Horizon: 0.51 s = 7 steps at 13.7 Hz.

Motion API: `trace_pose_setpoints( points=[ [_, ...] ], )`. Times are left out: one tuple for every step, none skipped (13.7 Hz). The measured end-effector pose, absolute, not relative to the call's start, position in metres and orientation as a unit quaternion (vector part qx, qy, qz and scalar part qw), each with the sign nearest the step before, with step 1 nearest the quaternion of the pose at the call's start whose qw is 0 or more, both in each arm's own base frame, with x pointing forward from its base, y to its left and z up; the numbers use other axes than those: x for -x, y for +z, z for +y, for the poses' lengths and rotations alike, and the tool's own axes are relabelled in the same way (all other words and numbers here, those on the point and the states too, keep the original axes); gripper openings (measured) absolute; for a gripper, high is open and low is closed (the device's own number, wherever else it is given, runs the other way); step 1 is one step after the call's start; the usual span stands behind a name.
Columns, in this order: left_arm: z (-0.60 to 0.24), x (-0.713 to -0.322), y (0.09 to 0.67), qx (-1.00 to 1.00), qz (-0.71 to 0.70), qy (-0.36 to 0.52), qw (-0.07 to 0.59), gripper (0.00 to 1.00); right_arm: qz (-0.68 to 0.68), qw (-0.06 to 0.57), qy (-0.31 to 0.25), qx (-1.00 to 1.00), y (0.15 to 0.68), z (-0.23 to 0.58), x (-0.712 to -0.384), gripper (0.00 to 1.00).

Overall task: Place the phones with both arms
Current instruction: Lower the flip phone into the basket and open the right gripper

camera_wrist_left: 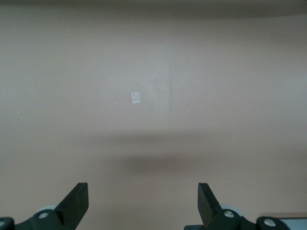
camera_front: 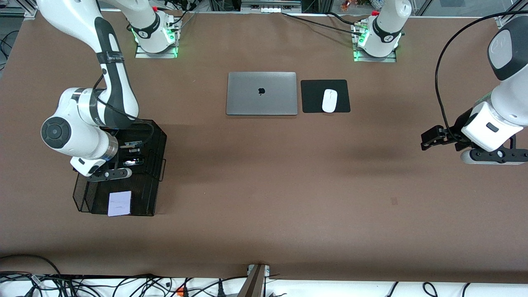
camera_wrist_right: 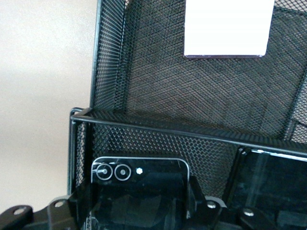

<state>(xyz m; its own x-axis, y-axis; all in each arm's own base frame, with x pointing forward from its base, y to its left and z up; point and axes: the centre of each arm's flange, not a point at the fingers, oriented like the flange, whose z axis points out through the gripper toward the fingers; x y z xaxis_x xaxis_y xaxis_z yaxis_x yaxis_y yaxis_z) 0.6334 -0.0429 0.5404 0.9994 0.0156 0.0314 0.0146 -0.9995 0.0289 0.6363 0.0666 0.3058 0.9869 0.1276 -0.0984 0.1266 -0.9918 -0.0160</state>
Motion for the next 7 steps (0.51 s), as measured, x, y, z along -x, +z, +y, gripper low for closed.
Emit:
trace_pose_setpoints(
  points=[
    [-0.0429,-0.6333,0.5403,-1.000,0.008,0.015,0.014,1.00,-0.063,0.005,0.048,0.997,0.3056,0.0668,-0.6371,0.81],
    [-0.0429,-0.6332,0.5402,-1.000,0.008,0.015,0.014,1.00,-0.062,0.006,0.044,0.997,0.3053,0.0667,-0.6382,0.81],
    [-0.0429,-0.6332,0.5402,-1.000,0.007,0.015,0.014,1.00,-0.061,0.005,0.043,0.997,0.3032,0.0659,-0.6387,0.88],
    [-0.0428,-0.6332,0.5402,-1.000,0.007,0.015,0.014,1.00,-0.060,0.004,0.043,0.997,0.3009,0.0642,-0.6392,0.96],
    [-0.0428,-0.6332,0.5402,-1.000,0.007,0.015,0.014,1.00,-0.060,0.004,0.043,0.997,0.2992,0.0638,-0.6397,1.00],
    [-0.0428,-0.6331,0.5401,-1.000,0.008,0.015,0.014,1.00,-0.060,0.004,0.043,0.997,0.2993,0.0638,-0.6398,1.00],
    [-0.0428,-0.6331,0.5401,-1.000,0.008,0.015,0.014,1.00,-0.060,0.004,0.043,0.997,0.2994,0.0639,-0.6398,1.00]
  ],
)
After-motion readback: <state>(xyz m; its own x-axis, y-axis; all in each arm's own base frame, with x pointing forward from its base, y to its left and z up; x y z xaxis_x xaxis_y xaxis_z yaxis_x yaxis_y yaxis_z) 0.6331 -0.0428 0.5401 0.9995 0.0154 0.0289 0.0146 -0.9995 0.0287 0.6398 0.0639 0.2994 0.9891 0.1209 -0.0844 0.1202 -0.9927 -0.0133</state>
